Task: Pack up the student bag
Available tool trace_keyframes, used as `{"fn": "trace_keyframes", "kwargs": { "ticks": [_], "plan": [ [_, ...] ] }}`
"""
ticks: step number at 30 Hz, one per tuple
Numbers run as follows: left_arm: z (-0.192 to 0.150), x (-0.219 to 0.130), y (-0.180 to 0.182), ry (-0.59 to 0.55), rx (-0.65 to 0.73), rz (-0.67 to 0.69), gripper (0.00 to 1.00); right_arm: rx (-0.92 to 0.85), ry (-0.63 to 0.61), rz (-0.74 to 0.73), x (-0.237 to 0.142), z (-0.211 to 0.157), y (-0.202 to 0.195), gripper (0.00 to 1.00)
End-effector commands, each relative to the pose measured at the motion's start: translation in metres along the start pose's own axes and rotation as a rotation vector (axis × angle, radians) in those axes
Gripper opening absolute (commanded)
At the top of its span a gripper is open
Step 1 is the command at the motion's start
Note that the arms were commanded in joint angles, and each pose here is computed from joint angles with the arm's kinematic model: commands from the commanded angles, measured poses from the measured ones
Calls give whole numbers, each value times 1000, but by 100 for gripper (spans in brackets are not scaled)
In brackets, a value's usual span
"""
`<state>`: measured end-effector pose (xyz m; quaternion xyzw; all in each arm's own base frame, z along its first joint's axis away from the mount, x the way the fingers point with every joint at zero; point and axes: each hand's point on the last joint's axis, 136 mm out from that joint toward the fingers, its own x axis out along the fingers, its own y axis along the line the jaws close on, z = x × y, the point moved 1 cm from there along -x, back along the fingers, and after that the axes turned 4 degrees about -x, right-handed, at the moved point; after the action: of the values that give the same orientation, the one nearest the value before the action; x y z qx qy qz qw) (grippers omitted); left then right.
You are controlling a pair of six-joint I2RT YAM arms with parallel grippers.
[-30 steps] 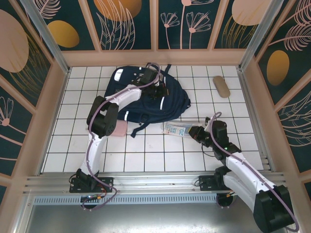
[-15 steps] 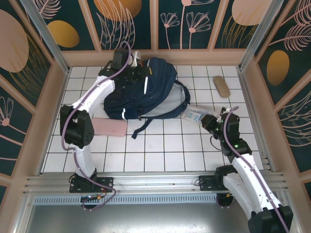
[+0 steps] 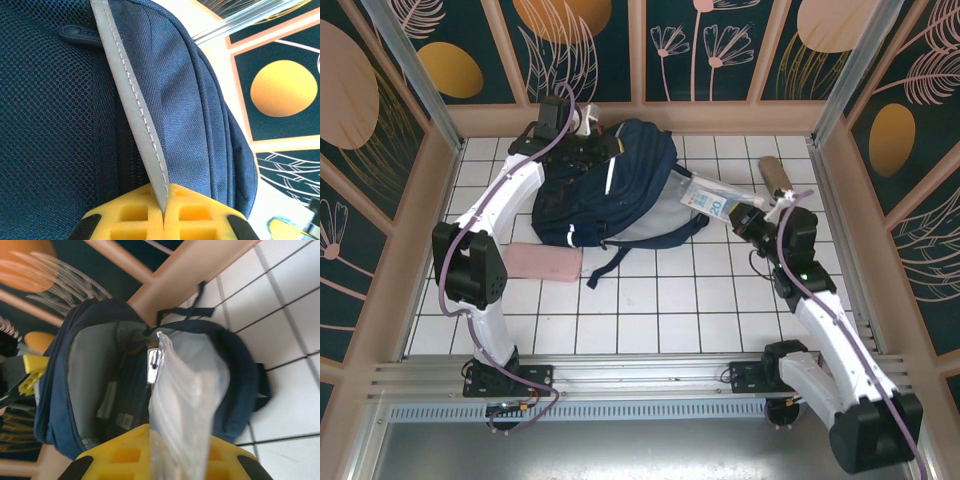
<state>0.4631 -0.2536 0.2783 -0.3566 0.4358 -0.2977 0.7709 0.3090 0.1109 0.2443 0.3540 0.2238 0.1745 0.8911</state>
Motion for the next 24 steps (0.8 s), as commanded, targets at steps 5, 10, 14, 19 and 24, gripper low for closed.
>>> {"fn": "trace_keyframes", "kwargs": {
  "ticks": [5,10,14,19,24],
  "plan": [
    [24,-49,-79,-85,91,-209,0,56,175,359,59,-7,51,0],
    [25,-47,-75,-72,72,-227,0,94,233,391,104,-21,67,0],
    [25,-44,-72,-63,58,-232,0,115,286,409,148,-40,89,0],
    [27,-44,-68,-63,35,-243,0,193,342,324,216,-64,91,5],
    [34,-51,-64,-86,11,-249,0,236,416,323,268,-97,95,47]
  ]
}}
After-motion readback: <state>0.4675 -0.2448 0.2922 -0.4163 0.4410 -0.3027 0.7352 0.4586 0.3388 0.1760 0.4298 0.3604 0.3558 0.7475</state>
